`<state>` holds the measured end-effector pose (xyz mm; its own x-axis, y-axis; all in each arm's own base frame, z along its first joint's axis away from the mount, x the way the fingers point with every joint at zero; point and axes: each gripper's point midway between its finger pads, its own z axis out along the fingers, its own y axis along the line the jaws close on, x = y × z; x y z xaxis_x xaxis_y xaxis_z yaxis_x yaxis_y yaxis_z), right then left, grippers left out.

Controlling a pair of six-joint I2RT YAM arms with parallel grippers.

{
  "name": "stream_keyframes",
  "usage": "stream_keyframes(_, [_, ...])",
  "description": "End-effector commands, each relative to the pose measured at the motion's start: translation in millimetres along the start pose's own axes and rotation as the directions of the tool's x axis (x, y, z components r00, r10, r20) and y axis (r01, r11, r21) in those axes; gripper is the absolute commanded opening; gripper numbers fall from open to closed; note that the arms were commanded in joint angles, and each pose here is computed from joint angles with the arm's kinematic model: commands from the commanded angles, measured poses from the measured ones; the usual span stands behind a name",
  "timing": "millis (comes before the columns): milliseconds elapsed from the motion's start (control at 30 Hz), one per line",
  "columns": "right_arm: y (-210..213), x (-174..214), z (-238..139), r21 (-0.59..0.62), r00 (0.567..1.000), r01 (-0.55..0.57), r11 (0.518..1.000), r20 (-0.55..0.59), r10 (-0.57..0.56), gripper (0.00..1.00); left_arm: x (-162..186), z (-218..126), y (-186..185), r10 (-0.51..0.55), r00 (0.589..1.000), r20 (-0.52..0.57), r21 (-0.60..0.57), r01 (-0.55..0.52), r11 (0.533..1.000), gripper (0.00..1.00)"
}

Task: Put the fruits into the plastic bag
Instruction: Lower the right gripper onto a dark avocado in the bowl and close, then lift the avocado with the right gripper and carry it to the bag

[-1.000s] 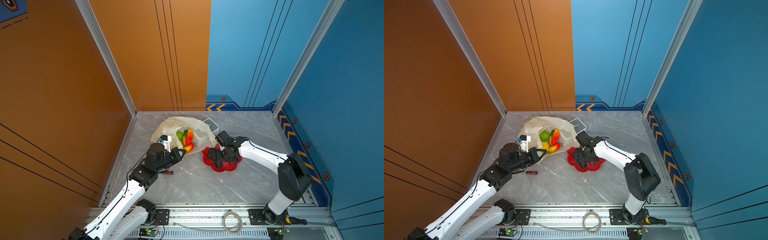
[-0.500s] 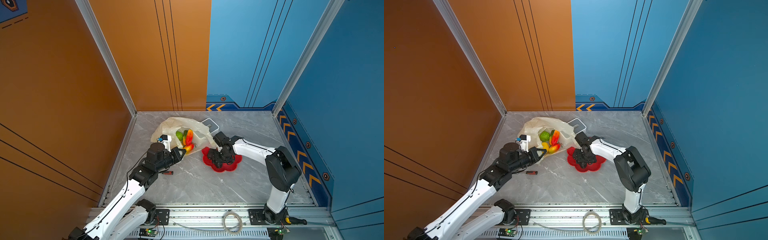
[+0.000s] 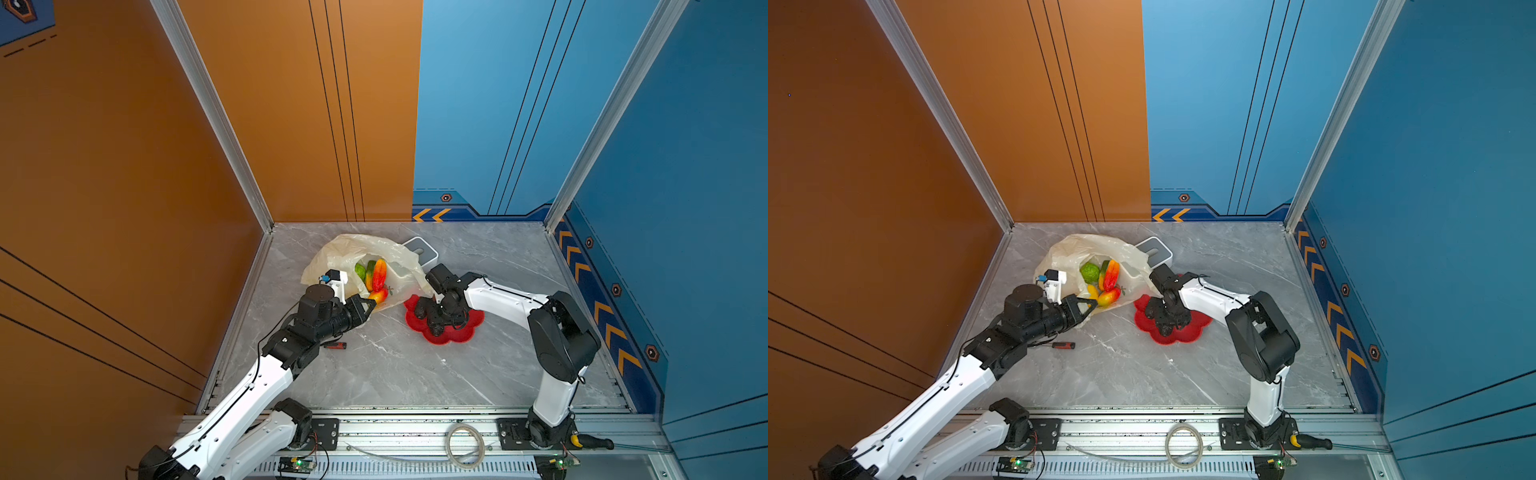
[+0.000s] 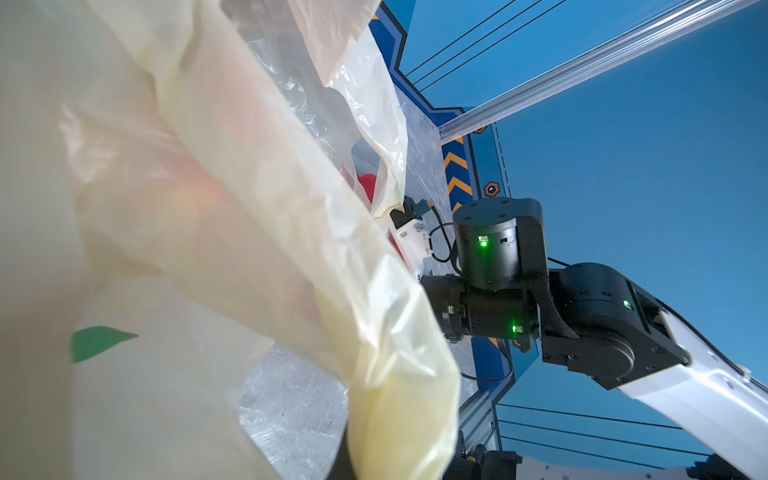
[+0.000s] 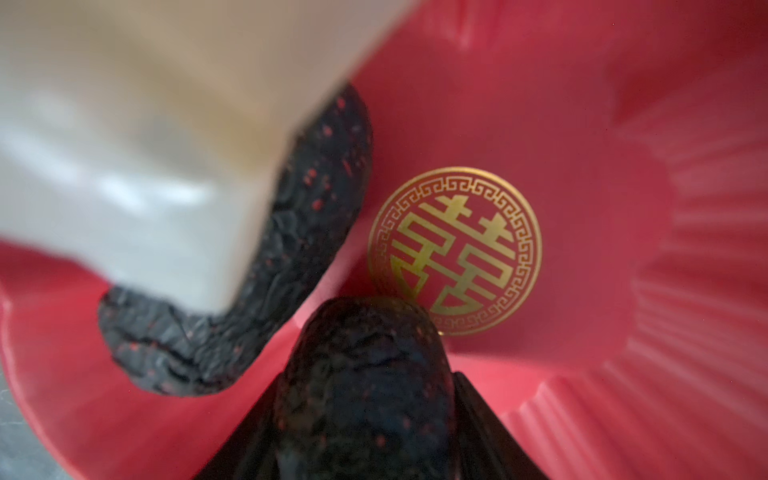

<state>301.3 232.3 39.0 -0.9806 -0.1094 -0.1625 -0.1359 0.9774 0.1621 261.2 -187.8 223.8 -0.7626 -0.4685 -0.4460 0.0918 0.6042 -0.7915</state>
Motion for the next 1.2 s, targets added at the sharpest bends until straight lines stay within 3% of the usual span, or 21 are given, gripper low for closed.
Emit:
stream_keyframes(0, [-7.6,0.1,-5.0,0.016,1.000,-0.002,1.000,0.021,0.002,0.52,-9.4,-1.1,-16.8,0.027,0.999,0.030,0.039,-0.028,0.999,0.00])
stream_keyframes(100, [-10.4,0.5,-8.0,0.012,1.000,-0.010,1.000,0.029,0.010,0.46,-8.7,0.3,-18.4,0.028,0.999,0.030,0.041,-0.030,0.999,0.00])
stream_keyframes(333, [-14.1,-1.2,-22.3,-0.020,0.998,-0.036,0.999,0.060,0.037,0.41,-6.8,2.6,-20.0,0.031,0.999,0.024,0.042,-0.032,0.999,0.00])
stream_keyframes(700, [-22.5,-3.9,-63.0,-0.168,0.984,-0.124,0.978,0.105,0.143,0.41,-5.4,5.8,-21.4,0.032,0.999,0.018,0.046,-0.033,0.998,0.00])
stream_keyframes(1000, [-25.2,-20.3,-133.8,-0.395,0.950,-0.159,0.905,0.189,0.249,0.41,-5.7,6.2,-24.5,0.035,0.999,0.025,0.047,-0.036,0.998,0.00])
stream_keyframes(1167, [-2.5,-31.3,-181.7,-0.551,0.928,-0.110,0.827,0.242,0.285,0.41,-7.0,5.3,-25.9,0.034,0.999,0.030,0.051,-0.036,0.998,0.00])
